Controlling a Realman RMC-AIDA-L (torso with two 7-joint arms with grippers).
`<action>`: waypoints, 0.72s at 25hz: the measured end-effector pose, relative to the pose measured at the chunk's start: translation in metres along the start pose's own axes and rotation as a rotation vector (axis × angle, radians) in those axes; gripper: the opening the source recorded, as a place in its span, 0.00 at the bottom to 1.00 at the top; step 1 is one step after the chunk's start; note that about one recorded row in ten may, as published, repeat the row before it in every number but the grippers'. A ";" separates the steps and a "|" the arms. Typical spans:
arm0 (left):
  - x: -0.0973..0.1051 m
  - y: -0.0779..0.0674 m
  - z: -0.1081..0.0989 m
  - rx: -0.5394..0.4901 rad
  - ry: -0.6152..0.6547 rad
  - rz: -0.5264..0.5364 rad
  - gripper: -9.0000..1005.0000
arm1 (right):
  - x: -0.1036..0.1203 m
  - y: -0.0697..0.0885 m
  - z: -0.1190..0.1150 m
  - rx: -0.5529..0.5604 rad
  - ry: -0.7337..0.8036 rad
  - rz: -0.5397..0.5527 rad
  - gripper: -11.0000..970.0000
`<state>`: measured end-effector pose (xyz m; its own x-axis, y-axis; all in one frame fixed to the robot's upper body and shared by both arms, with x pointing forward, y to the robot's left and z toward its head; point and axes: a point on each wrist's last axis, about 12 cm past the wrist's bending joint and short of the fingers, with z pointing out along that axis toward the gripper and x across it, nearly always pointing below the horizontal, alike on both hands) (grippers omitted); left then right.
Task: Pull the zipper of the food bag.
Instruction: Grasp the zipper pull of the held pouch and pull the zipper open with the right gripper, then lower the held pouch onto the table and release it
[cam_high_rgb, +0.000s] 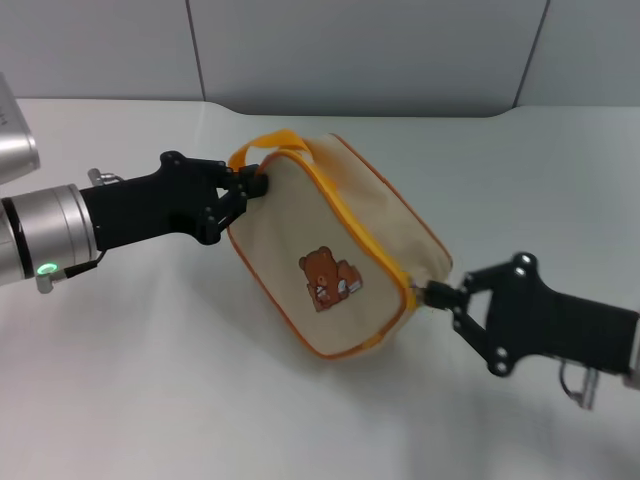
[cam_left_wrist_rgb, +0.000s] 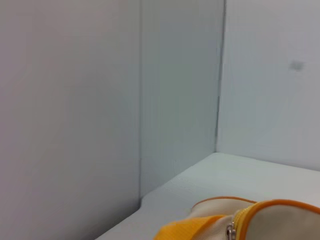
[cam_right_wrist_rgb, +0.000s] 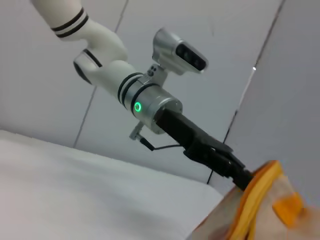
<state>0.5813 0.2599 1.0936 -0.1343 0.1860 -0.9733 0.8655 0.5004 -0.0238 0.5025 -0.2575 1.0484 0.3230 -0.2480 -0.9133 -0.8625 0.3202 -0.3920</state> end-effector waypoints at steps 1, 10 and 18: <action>0.001 0.000 -0.001 -0.004 0.000 -0.004 0.08 | 0.001 0.003 -0.005 0.003 0.003 0.015 0.03; 0.022 -0.010 -0.013 -0.054 -0.023 -0.081 0.08 | -0.006 -0.020 -0.012 0.197 -0.085 0.223 0.06; 0.077 -0.060 -0.026 -0.162 -0.162 -0.219 0.08 | -0.013 -0.040 0.006 0.233 -0.141 0.344 0.24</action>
<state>0.5062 0.2662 1.0264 -0.2193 -0.0715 -0.9730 0.7343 0.6446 -0.2128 0.5352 -0.2618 1.0754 0.0967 0.0311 -0.9948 -0.8234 0.5640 -0.0624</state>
